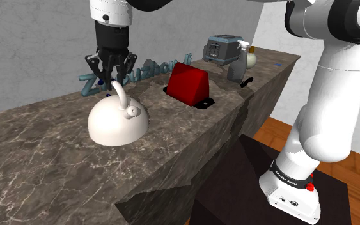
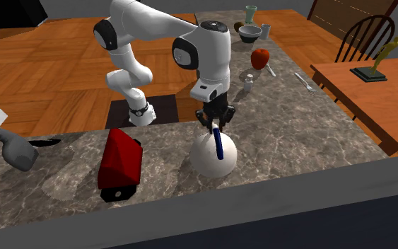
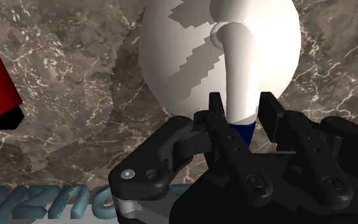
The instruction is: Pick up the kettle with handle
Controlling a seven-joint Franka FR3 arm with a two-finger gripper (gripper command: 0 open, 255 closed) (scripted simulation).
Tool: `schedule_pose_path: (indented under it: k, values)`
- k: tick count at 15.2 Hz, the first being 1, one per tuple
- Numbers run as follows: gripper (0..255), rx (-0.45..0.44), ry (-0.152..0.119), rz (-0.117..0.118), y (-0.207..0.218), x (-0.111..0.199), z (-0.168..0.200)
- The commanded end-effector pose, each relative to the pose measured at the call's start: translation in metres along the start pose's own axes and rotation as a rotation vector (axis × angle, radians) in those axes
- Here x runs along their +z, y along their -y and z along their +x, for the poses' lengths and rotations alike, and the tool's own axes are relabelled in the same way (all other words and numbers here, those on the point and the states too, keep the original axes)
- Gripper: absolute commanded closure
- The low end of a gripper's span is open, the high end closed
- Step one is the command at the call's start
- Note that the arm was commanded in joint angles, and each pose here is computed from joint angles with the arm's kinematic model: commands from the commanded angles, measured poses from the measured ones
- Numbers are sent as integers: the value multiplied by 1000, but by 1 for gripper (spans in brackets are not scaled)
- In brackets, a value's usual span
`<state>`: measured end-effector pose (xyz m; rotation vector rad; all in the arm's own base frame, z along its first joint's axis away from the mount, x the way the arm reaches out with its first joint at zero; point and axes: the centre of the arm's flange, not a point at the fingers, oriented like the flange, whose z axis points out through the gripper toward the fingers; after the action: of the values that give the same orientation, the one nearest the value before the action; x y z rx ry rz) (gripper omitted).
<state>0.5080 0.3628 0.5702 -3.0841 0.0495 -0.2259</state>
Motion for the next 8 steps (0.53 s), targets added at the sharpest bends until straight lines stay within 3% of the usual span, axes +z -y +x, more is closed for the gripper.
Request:
schedule_pose_path:
  k: [1, 8]
  values:
    - [255, 0, 0, 0, 0, 1, 0]
    - [255, 0, 0, 0, -1, 0, 0]
